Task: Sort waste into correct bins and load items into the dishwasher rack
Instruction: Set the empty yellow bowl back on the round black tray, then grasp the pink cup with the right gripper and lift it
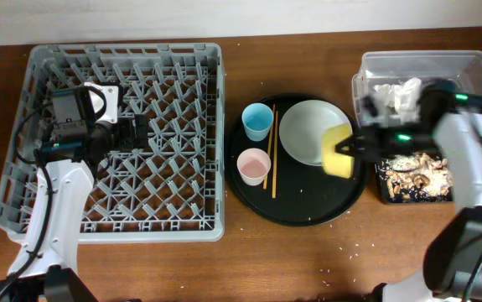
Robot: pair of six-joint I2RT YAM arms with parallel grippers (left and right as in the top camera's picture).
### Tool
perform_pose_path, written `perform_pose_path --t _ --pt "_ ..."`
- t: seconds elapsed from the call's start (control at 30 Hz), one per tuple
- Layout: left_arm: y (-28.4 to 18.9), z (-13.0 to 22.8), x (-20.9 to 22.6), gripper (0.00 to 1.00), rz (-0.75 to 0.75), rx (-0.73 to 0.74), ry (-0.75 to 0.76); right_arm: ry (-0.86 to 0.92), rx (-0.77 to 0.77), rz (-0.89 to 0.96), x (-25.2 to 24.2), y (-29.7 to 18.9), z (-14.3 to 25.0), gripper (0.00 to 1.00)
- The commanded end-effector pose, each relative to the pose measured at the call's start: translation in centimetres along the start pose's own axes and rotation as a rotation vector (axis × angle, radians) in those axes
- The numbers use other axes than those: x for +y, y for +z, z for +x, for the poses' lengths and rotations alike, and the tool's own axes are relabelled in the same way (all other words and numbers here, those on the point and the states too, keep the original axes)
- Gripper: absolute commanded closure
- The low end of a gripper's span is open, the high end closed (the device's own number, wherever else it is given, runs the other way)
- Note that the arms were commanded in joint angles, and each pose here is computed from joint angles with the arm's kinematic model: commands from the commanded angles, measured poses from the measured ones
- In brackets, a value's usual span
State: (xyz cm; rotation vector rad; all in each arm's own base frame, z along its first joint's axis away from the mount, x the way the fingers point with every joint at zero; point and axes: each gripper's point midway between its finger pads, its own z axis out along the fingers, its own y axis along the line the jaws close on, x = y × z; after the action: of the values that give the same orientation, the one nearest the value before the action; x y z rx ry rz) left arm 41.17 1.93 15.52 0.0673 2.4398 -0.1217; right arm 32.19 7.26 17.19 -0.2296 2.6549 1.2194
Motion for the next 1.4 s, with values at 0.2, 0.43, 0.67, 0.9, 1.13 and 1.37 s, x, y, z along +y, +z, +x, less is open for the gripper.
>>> perform_pose_path --t 0.2,0.43,0.67,0.9,1.13,1.37 --pt "-0.1 -0.6 -0.2 0.0 0.011 -0.013 0.01 0.198 0.203 0.721 -2.7 5.4 3.6 0.96" --pt "-0.1 -0.6 -0.2 0.0 0.011 -0.012 0.01 0.209 0.205 0.736 -5.1 7.3 5.1 0.83" --pt "-0.2 -0.4 -1.7 0.0 0.097 -0.008 0.006 0.142 0.089 0.527 -0.4 8.1 0.3 0.3" --pt "-2.9 -3.7 -5.8 0.03 0.355 -0.045 -0.334 0.125 0.017 0.409 2.6 14.6 -2.8 0.49" --pt "-2.9 -2.5 -6.0 0.07 0.354 0.008 -0.374 0.209 0.09 0.478 -0.1 18.0 -1.2 0.6" --pt "-3.7 -2.2 -8.1 0.18 0.48 0.044 -0.393 0.235 0.075 0.306 2.5 15.6 -2.2 0.96"
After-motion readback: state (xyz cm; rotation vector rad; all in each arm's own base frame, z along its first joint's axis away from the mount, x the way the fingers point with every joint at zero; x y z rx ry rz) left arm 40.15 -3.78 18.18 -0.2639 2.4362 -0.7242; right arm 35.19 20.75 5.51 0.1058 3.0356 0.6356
